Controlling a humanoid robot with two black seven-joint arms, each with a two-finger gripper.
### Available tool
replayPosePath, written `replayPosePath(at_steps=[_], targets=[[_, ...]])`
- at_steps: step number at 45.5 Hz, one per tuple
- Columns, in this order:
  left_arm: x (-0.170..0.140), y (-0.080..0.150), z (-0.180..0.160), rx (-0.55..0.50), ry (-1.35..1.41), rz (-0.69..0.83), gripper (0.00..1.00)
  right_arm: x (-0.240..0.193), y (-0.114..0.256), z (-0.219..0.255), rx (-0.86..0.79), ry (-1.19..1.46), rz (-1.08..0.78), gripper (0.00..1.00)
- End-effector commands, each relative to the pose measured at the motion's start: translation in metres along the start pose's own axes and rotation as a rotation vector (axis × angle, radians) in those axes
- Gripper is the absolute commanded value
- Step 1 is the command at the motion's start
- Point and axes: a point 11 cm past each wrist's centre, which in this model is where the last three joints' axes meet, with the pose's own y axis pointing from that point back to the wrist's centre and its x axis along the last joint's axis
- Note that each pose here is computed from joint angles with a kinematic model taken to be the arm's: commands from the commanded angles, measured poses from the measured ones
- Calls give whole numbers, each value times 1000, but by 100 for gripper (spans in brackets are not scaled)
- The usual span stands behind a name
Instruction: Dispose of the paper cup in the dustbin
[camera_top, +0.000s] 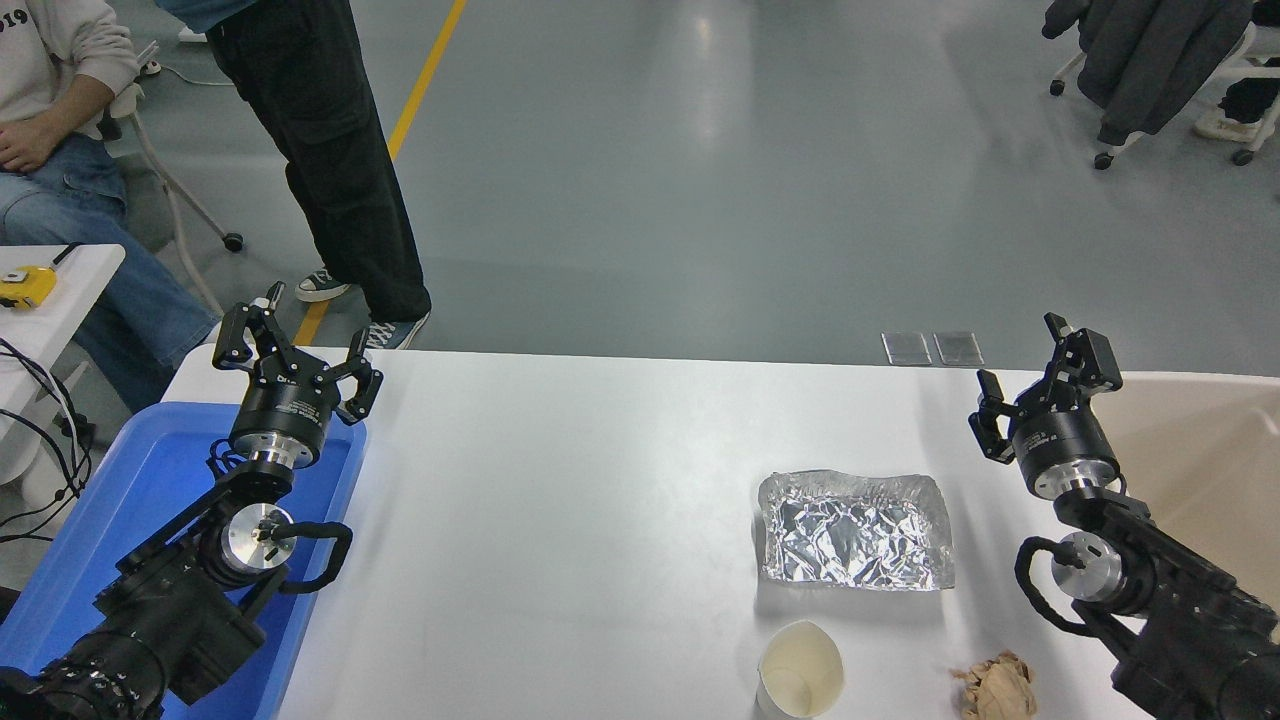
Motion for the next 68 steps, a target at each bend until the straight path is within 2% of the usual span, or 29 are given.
replayPosePath(at_steps=[1, 14, 29, 36, 47, 59, 68], targets=[[0, 0, 0, 0, 0, 0, 100, 10, -1, -16, -5, 0, -18, 100], [0, 0, 0, 2, 0, -2, 100, 12, 1, -15, -20, -9, -11, 100], [-1, 0, -1, 3, 0, -4, 100, -26, 11, -31, -110, -7, -135, 100], [-1, 0, -1, 3, 2, -3, 100, -22, 19, -37, -147, 190, -232, 100], [-1, 0, -1, 3, 0, -4, 100, -51, 34, -66, -205, 547, -507, 100], [-1, 0, -1, 3, 0, -4, 100, -78, 54, -89, -259, 752, -650, 100], [-1, 0, -1, 3, 0, -4, 100, -91, 69, -79, -319, 907, -728, 100]])
